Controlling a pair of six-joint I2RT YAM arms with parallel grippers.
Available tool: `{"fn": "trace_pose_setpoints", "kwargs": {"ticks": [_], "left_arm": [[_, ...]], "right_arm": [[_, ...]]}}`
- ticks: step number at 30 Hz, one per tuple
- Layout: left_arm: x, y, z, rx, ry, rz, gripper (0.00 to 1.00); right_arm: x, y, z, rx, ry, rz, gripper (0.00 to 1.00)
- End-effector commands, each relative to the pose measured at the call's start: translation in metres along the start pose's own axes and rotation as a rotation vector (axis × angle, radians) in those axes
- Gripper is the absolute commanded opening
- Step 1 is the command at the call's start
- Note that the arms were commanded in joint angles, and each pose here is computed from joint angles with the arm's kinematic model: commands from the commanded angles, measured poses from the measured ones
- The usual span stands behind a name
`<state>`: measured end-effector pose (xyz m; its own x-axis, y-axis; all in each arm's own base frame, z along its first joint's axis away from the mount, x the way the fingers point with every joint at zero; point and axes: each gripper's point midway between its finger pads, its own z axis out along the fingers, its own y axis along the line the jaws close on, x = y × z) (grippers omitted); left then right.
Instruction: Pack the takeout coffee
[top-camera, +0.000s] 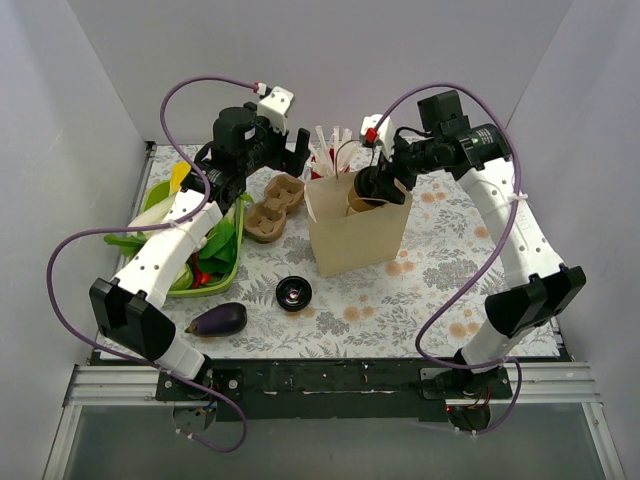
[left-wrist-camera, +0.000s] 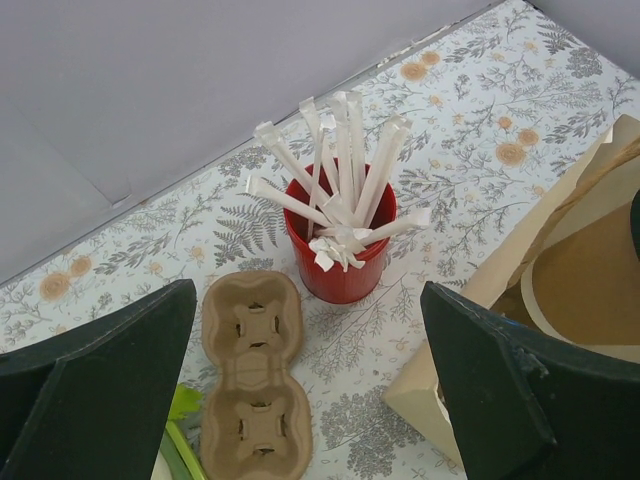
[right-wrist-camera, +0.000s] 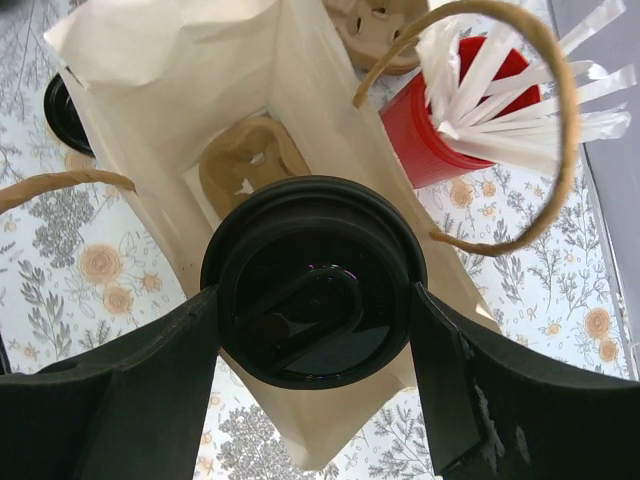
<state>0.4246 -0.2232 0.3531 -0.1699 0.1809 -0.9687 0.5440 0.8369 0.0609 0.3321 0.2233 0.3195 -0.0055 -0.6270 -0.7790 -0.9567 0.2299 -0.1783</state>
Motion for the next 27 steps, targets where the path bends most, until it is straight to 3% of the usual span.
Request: {"fn": "trace_pose_setpoints", "kwargs": {"ticks": [1,13,23,27], "left_arm": [[-0.016,0.002,-0.015,0.0,-0.056,0.017,0.97],[0.004,-0.02,-0.011,0.111,-0.021,-0.004,0.97],[0.01,-0.023,-0.007,0.132,-0.007,-0.008,0.97],[0.012,-0.024,-0.006,0.136,-0.002,-0.015,0.97]], "right_arm": [[0.003,0.019,-0.009,-0.006,0.036,-0.101,0.01],[0.051,0.087,-0.019,-0.035,0.142,-0.258,0.01],[0.064,0.093,-0.02,0.041,0.182,-0.461,0.01],[0.067,0.091,-0.021,0.095,0.193,-0.617,0.01]]}}
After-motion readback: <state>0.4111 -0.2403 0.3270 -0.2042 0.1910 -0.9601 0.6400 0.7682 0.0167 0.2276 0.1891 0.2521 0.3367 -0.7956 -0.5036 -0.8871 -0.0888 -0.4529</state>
